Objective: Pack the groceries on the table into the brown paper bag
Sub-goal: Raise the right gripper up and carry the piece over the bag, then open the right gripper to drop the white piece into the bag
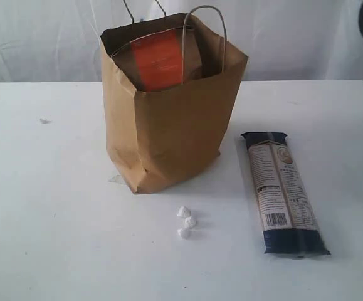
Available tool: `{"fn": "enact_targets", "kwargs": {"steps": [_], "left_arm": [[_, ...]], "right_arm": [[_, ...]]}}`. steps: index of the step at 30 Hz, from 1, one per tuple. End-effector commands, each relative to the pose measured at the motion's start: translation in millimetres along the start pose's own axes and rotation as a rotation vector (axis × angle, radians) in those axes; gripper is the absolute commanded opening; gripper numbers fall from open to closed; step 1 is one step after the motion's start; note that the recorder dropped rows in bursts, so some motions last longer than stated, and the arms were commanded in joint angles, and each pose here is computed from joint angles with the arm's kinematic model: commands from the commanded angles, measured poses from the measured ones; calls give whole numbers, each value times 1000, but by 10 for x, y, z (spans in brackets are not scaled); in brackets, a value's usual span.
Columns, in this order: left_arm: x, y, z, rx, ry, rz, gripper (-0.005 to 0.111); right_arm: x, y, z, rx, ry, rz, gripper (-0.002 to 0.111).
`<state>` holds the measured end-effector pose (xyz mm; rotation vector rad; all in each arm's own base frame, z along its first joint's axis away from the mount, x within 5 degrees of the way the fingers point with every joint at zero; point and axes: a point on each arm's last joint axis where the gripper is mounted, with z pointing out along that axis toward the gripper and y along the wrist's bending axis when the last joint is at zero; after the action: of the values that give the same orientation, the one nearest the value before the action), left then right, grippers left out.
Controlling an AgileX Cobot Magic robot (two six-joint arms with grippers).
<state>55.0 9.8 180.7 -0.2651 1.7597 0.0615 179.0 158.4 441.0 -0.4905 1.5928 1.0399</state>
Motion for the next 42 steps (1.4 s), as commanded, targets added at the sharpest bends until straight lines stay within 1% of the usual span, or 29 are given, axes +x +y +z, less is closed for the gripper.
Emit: {"fn": "enact_targets", "kwargs": {"steps": [1,3,5,6,7,8,10,12,19,28,30,35,38,42], "left_arm": [[6,0,0,2,-4,5,0],[6,0,0,2,-4,5,0],[6,0,0,2,-4,5,0],[6,0,0,2,-4,5,0],[6,0,0,2,-4,5,0],[6,0,0,2,-4,5,0],[6,0,0,2,-4,5,0],[6,0,0,2,-4,5,0],[6,0,0,2,-4,5,0],[6,0,0,2,-4,5,0],[6,0,0,2,-4,5,0],[6,0,0,2,-4,5,0],[6,0,0,2,-4,5,0],[6,0,0,2,-4,5,0]], "right_arm": [[-64,-141,314,45,61,-192,0],[-51,-269,476,100,114,-347,0],[-16,-433,639,169,183,-549,0],[-5,-506,703,202,200,-623,0],[10,-558,748,225,206,-656,0],[11,-603,800,247,190,-646,0],[46,-679,881,278,165,-580,0],[97,-737,942,291,168,-545,0],[228,-865,1076,310,196,-535,0],[233,-955,1142,365,143,-541,0],[249,-967,1154,365,148,-539,3],[255,-973,1160,366,148,-535,20],[251,-975,1160,369,144,-536,26],[251,-975,1160,370,142,-525,27]]}}
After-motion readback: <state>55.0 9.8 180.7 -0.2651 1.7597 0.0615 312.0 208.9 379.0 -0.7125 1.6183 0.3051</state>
